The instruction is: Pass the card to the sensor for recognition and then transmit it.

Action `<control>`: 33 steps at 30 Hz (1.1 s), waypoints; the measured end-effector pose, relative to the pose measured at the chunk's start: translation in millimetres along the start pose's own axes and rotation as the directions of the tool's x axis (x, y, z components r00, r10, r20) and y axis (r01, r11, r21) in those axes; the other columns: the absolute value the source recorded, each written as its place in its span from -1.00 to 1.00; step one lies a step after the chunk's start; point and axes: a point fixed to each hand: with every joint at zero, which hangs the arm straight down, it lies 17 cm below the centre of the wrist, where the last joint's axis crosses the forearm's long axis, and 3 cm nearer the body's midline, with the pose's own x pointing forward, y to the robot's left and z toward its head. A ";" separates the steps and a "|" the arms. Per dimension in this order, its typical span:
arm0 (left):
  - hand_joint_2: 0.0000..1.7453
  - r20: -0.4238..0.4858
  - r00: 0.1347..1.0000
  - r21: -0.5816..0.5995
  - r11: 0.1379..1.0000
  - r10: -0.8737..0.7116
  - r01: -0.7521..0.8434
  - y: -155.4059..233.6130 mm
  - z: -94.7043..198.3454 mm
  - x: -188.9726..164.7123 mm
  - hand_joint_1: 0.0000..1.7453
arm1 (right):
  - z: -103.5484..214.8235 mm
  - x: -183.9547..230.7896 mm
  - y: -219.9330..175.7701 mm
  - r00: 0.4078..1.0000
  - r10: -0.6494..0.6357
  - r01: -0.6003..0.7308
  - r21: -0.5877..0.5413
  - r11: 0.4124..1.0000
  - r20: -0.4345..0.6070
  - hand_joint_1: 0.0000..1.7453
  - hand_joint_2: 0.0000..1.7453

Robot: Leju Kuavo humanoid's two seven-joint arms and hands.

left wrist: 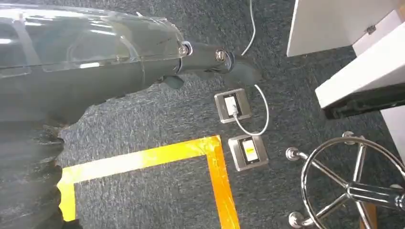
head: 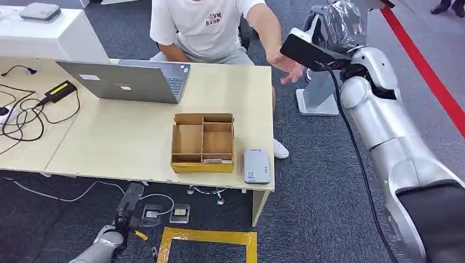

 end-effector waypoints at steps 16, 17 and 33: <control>1.00 -0.011 1.000 0.005 1.000 0.010 -0.010 3.2 -0.6 -1.4 -1.00 | -1.6 17.2 44.6 0.988 0.155 -0.152 0.123 0.981 -0.015 1.00 1.00; 1.00 -0.010 1.000 0.005 1.000 0.011 -0.011 3.2 -0.6 -1.2 -1.00 | -1.3 17.6 46.1 0.988 0.156 -0.153 0.127 0.980 -0.014 1.00 1.00; 1.00 -0.017 1.000 0.011 1.000 0.026 -0.026 6.0 -0.7 -3.1 -1.00 | 5.0 21.8 68.8 0.984 0.178 -0.174 0.166 0.971 -0.011 -1.00 1.00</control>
